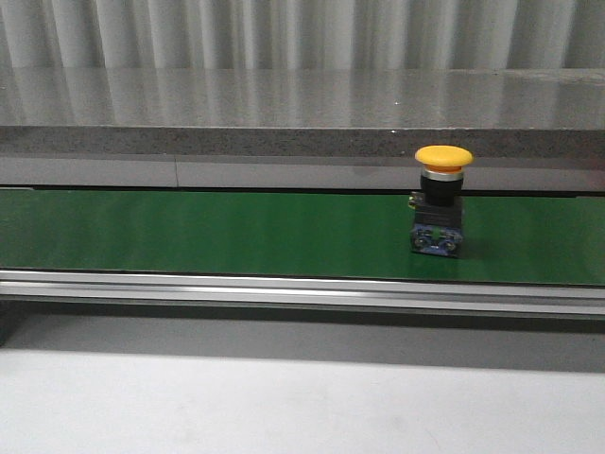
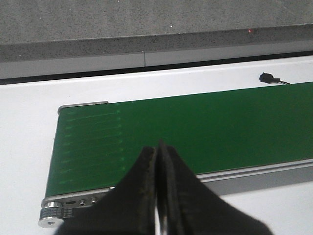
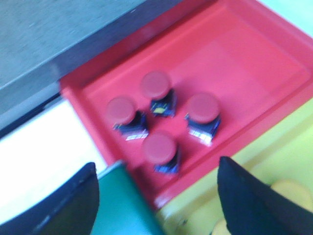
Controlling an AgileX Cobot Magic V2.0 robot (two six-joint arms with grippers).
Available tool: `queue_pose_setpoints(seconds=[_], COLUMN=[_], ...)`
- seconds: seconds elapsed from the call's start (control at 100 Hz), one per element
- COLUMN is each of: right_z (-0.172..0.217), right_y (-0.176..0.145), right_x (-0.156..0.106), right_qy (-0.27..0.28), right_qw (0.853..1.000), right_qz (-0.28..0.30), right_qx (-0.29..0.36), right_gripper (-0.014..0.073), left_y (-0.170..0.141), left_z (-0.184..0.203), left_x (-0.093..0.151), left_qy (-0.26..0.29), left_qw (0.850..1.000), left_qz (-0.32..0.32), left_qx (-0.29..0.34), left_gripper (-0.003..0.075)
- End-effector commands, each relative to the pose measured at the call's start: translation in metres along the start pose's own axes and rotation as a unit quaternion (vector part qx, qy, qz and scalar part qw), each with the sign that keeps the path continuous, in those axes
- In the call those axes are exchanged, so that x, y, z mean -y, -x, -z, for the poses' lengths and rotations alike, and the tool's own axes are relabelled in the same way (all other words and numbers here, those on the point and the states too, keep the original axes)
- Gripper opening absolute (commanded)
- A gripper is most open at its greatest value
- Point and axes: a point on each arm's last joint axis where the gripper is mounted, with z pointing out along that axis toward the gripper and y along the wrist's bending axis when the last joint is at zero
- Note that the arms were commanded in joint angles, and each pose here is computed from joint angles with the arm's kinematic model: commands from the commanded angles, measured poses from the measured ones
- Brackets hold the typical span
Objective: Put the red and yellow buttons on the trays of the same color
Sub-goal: 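Move the right gripper over the yellow button and grasp it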
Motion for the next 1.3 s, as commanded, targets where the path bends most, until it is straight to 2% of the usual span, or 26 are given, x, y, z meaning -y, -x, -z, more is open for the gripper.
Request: queue_pose_setpoints(seconds=[0.0,0.19,0.31,0.39,0.54,0.61,0.8,0.99,1.06,1.15,1.29], right_z=[0.031,0.059,0.064,0.067,0.073,0.075,0.068,0.05,0.041,0.027,0.009], right_y=[0.006,-0.005,-0.016,-0.025,-0.041,-0.049,-0.071,-0.091,-0.096,-0.1,-0.1], right_x=[-0.013,-0.036,-0.05,-0.062,-0.08,-0.087,-0.107,-0.123,-0.129,-0.135,-0.143], right_qy=[0.025,0.068,0.092,0.114,0.147,0.158,0.186,0.22,0.233,0.239,0.236], right_qw=[0.999,0.996,0.992,0.986,0.972,0.964,0.929,0.891,0.883,0.88,0.891], right_qz=[0.019,0.062,0.088,0.12,0.161,0.184,0.27,0.314,0.319,0.32,0.312], right_qx=[0.029,0.015,-0.018,-0.04,-0.083,-0.109,-0.173,-0.242,-0.254,-0.256,-0.231], right_gripper=[0.0522,0.0526,0.0588,0.0627,0.0629,0.0629,0.0627,0.0627,0.0627,0.0627,0.0624], left_y=[0.014,0.014,0.014,0.014,0.014,0.014,0.014,0.014,0.014,0.014,0.014], left_z=[0.003,0.003,0.003,0.003,0.003,0.003,0.003,0.003,0.003,0.003,0.003], left_x=[0.0,0.0,0.0,0.0,0.0,0.0,0.0,0.0,0.0,0.0,0.0], left_qy=[0.001,0.001,0.001,0.001,0.001,0.001,0.001,0.001,0.001,0.001,0.001], left_qw=[0.999,0.999,0.999,0.999,0.999,0.999,0.999,0.999,0.999,0.999,0.999], left_qz=[0.005,0.005,0.005,0.005,0.005,0.005,0.005,0.005,0.005,0.005,0.005], left_qx=[0.044,0.044,0.044,0.044,0.044,0.044,0.044,0.044,0.044,0.044,0.044], left_gripper=[-0.002,-0.002,-0.002,-0.002,-0.002,-0.002,-0.002,-0.002,-0.002,-0.002,-0.002])
